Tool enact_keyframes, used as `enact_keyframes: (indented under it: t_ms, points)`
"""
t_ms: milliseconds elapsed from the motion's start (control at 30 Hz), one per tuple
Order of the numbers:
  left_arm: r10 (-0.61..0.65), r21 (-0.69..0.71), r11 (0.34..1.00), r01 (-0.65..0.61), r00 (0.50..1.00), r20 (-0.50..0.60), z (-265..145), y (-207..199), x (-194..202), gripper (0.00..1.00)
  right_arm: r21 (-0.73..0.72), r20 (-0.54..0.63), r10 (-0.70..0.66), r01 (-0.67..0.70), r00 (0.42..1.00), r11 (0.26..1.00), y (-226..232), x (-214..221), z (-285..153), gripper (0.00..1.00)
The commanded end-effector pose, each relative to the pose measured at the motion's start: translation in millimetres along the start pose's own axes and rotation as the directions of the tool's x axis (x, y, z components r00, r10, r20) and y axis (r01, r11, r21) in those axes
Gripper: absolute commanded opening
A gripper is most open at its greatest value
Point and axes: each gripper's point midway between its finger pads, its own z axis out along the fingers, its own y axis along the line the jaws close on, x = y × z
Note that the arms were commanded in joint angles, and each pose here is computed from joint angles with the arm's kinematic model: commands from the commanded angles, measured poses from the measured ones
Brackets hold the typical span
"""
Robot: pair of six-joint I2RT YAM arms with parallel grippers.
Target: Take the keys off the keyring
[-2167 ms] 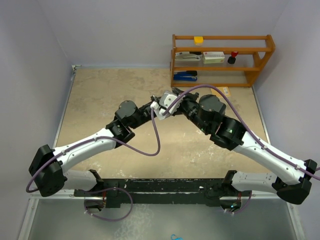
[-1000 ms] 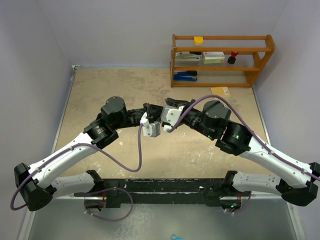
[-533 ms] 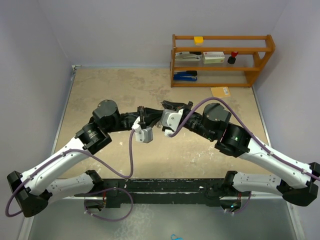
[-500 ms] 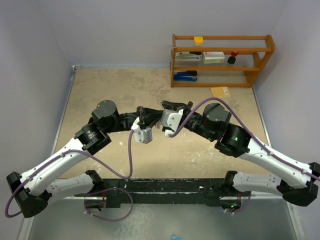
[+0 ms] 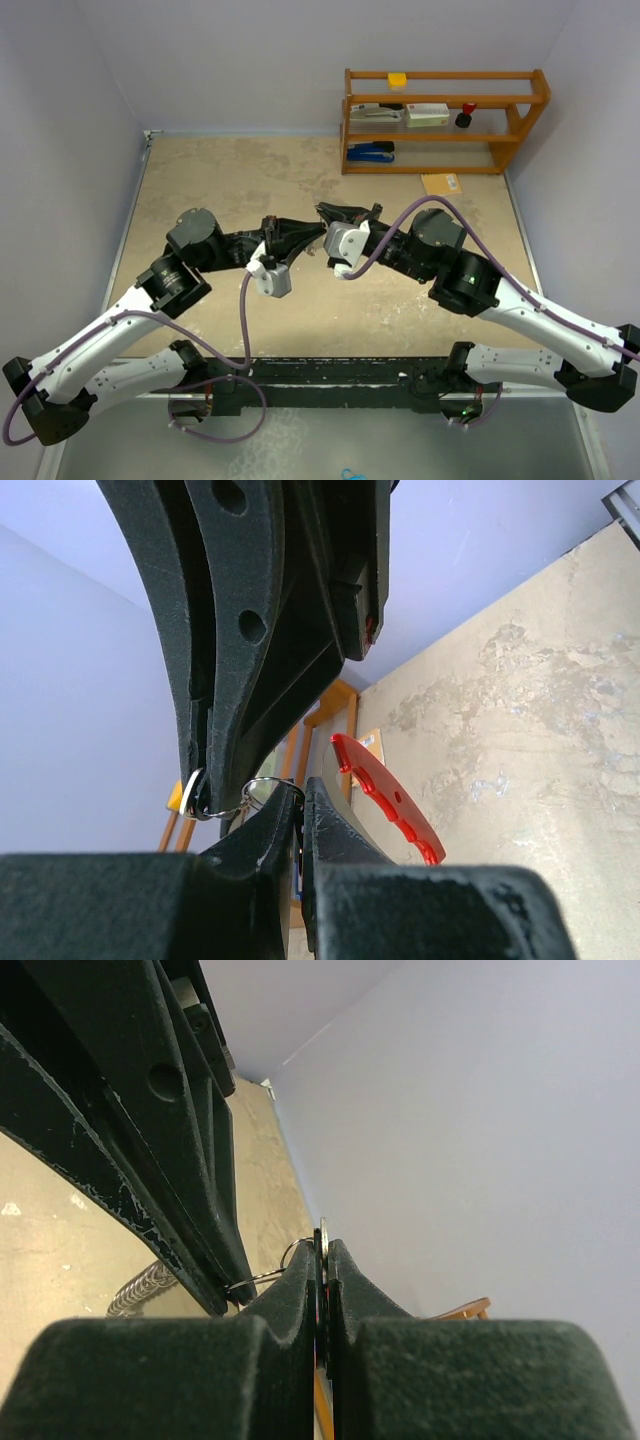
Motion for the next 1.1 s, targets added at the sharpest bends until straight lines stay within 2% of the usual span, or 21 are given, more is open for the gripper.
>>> enact_keyframes:
  t_ms: [0,233,700,1067]
  points:
    - [-0.060,0.268,0.963,-0.010,0.966,0.251,-8,-60,-55,0.00,0.339,-0.028,-0.011,0.020,1.000,0.941,-83,-5,-16,0.00]
    - [-0.005,0.259,0.963,-0.077,0.953,0.303,-11,-56,-67,0.00,0.323,-0.039,-0.006,0.019,0.999,0.946,-77,1,-8,0.00]
    - [0.128,0.155,0.968,-0.199,0.917,0.379,-28,-39,-97,0.00,0.320,-0.036,0.003,0.009,0.999,0.947,-75,2,-9,0.00]
    - [0.091,0.149,0.979,-0.142,0.947,0.307,-29,-35,-89,0.00,0.376,-0.005,-0.015,0.016,1.000,0.926,-91,-9,-22,0.00]
